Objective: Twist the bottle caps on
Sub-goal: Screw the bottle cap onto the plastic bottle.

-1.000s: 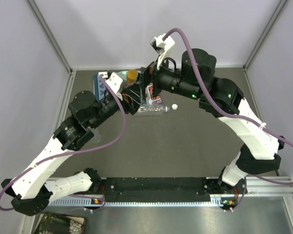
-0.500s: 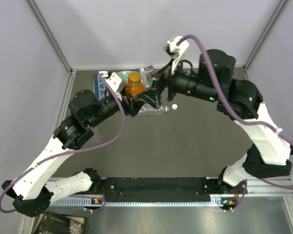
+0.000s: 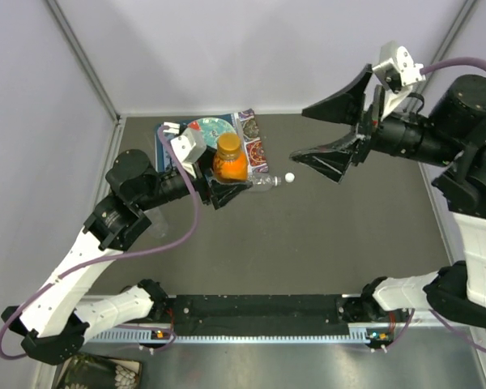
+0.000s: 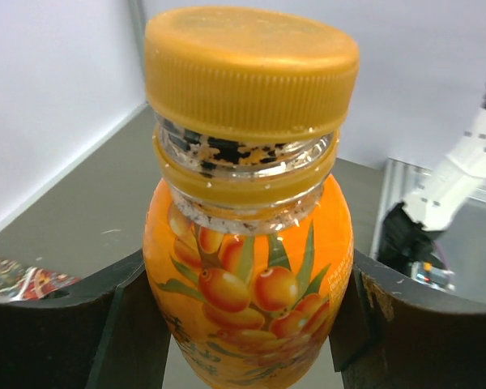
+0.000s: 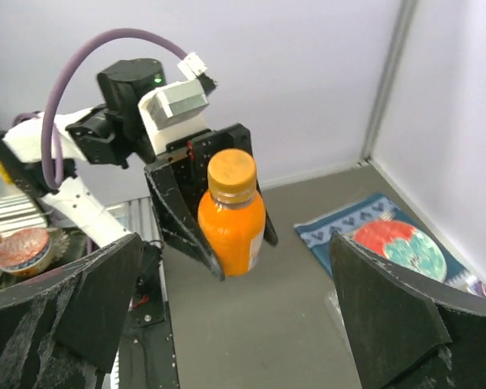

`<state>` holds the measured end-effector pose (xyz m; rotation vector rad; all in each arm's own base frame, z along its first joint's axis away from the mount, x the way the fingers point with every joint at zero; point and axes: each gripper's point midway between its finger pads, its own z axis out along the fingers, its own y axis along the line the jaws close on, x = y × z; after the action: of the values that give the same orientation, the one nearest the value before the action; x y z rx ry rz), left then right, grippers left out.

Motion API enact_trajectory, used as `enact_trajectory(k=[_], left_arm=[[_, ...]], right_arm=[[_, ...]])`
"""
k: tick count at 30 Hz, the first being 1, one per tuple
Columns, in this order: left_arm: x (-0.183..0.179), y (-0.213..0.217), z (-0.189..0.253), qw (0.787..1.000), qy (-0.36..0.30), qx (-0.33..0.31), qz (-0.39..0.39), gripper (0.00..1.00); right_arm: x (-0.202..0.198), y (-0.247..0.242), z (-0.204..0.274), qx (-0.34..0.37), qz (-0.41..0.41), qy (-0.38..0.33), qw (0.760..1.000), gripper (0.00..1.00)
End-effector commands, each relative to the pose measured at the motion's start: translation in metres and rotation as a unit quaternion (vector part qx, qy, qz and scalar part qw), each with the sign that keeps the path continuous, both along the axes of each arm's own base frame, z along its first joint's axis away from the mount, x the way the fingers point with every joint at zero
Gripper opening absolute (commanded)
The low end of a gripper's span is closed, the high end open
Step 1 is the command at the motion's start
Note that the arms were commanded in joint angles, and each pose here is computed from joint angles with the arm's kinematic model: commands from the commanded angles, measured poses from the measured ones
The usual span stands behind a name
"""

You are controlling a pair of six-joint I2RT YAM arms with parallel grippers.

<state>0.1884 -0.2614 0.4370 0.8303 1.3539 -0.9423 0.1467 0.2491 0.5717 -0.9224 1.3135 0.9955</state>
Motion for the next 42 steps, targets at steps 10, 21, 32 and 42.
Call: enact_trajectory(k=[10,21,32,42], left_arm=[[-0.069,-0.016,0.030,0.976,0.009,-0.060,-0.208,0.00],[-0.088,-0.017,0.028,0.962,0.024,-0.062,-0.266,0.00],[-0.090,-0.016,0.026,0.960,0.022,-0.061,-0.271,0.00],[-0.089,-0.016,0.025,0.962,0.024,-0.063,-0.266,0.00]], right_arm=[[-0.057,0.035,0.008,0.082,0.305,-0.120,0.941,0.88],[-0.051,0.058,0.016,0.107,0.369,-0.101,0.918,0.87],[-0.043,0.090,0.014,0.093,0.380,-0.077,0.917,0.85],[-0.046,0.096,0.002,0.090,0.415,-0.046,0.904,0.73]])
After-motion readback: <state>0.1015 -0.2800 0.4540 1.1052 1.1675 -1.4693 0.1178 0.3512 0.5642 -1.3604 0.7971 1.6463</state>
